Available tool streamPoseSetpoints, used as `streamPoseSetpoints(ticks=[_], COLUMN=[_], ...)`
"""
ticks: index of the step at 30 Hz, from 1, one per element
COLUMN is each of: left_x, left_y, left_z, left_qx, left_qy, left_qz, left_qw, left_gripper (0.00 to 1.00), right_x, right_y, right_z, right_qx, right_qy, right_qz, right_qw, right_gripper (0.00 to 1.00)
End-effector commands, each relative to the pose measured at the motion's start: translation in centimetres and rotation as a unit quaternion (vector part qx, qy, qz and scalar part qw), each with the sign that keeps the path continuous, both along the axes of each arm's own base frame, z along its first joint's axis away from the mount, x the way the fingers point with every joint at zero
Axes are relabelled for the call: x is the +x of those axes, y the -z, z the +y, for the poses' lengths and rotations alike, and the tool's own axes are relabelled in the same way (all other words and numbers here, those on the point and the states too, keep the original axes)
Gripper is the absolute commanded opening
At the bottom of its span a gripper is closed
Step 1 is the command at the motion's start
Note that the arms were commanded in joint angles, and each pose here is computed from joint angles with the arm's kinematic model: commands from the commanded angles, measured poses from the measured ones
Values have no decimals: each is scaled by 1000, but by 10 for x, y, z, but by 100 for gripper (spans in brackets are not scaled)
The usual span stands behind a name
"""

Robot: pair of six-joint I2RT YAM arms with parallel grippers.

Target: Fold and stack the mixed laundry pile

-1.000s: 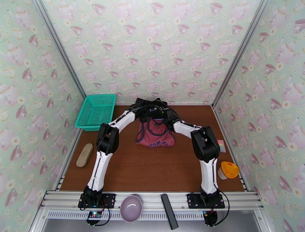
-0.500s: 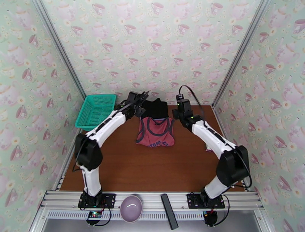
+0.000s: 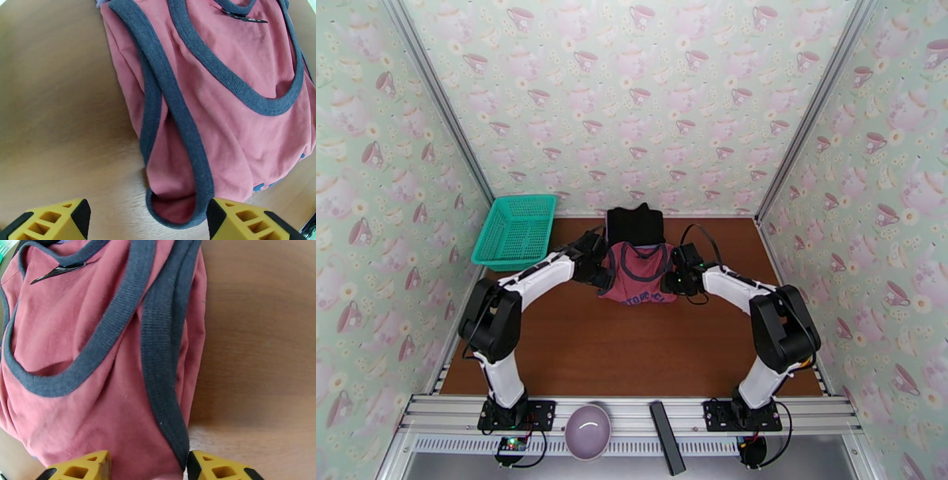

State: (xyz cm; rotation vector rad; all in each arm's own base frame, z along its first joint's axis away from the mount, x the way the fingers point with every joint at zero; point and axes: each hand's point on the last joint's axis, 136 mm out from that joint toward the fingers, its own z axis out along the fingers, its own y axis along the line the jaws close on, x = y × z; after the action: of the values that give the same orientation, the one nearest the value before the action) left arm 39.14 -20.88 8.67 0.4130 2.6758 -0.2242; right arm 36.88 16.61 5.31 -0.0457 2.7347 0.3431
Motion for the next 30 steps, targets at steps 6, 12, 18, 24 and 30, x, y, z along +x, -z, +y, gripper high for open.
streamPoseSetpoints(ticks=[6,12,18,24,30], left_x=[-10,-8,-8,-22,-31], left_y=[44,57,55,54,52], left_z=[-23,-22,2,28,26], left_qx=[-20,-16,30,76,67], left_qy=[24,24,1,-14,-9], left_qz=[40,38,25,31,49], left_qw=[999,999,999,997,996], left_gripper=[56,23,0,0,6], right_x=[11,12,10,6,7], right_y=[16,15,17,25,19], right_z=[8,-2,-19,-36,-30], right_qx=[6,-24,-75,-131,-114], right_qy=[3,5,4,4,1], right_qz=[20,17,22,37,34], right_qw=[1000,1000,997,991,993], right_gripper=[39,27,13,7,30])
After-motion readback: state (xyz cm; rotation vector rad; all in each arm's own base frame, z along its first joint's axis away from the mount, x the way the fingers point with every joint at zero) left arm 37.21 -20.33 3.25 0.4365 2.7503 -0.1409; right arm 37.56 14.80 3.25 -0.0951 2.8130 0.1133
